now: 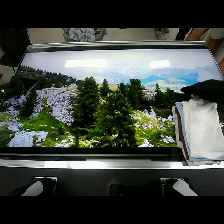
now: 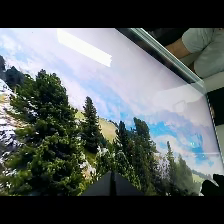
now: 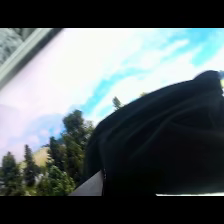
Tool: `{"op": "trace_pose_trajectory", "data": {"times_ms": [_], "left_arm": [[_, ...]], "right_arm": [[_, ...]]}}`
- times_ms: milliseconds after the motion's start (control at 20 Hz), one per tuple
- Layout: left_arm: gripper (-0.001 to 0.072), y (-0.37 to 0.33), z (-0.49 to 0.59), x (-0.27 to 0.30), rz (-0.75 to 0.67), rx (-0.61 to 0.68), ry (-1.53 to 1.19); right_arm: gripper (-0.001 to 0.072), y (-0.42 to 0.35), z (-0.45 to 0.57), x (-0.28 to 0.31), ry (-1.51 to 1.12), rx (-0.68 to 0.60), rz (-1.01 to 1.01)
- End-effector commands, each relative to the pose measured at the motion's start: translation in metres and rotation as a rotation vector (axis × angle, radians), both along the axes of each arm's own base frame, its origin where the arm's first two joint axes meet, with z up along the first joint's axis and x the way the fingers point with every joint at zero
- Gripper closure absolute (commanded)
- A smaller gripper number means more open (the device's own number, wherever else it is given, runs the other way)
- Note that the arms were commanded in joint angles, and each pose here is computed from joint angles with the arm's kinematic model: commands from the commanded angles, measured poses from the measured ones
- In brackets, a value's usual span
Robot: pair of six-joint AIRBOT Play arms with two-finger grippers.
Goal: Fold the shirts.
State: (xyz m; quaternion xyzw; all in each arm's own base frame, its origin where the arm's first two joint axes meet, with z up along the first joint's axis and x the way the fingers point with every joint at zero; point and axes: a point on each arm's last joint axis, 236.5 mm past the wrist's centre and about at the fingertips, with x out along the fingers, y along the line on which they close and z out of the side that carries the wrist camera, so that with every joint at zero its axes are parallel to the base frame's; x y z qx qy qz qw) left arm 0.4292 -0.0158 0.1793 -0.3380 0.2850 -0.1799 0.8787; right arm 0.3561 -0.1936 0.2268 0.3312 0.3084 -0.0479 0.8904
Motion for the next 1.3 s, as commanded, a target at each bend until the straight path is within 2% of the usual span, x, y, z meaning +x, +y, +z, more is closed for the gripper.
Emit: {"op": "trace_pose_trajectory", "data": {"times_ms": [0,250,550,650,700,750,800,900,1000,1100,1200,1250], "left_arm": [[0.0678,0.000,0.000,0.000,0.000,0.000,0.001],[0.0678,0.000,0.000,0.000,0.000,0.000,0.001],[0.0678,0.000,0.000,0.000,0.000,-0.001,0.001],[0.0677,0.000,0.000,0.000,0.000,-0.001,0.001],[0.0678,0.000,0.000,0.000,-0.001,0.000,0.000],[0.0678,-0.001,0.000,0.000,-0.003,0.000,0.000],[0.0678,-0.002,0.001,0.000,-0.005,0.002,-0.002],[0.0680,0.001,0.006,0.000,-0.014,0.084,-0.014],[0.0681,0.009,0.025,0.003,0.009,0.221,-0.014],[0.0681,0.030,0.052,0.008,0.087,0.433,-0.009],[0.0682,0.049,0.086,0.018,0.199,0.638,-0.023],[0.0682,0.051,0.099,0.024,0.246,0.717,-0.030]], "right_arm": [[0.0671,-0.022,-0.023,-0.057,0.183,-0.032,-0.070],[0.0670,-0.020,-0.095,-0.169,0.712,-0.044,-0.027],[0.0671,0.016,-0.172,-0.201,0.855,0.106,0.044],[0.0669,0.020,-0.191,-0.209,0.880,0.107,0.075],[0.0606,0.013,-0.193,-0.208,0.880,0.084,0.058],[0.0326,0.007,-0.192,-0.204,0.864,0.056,0.044],[0.0082,-0.002,-0.189,-0.199,0.836,-0.001,0.059],[0.0076,-0.026,-0.168,-0.197,0.819,-0.142,0.087],[0.0076,-0.070,-0.117,-0.184,0.756,-0.366,0.023],[0.0077,-0.108,-0.026,-0.141,0.515,-0.620,-0.102],[0.0085,-0.101,0.068,-0.087,0.179,-0.760,-0.154],[0.0085,-0.079,0.103,-0.060,0.038,-0.801,-0.118]]}}
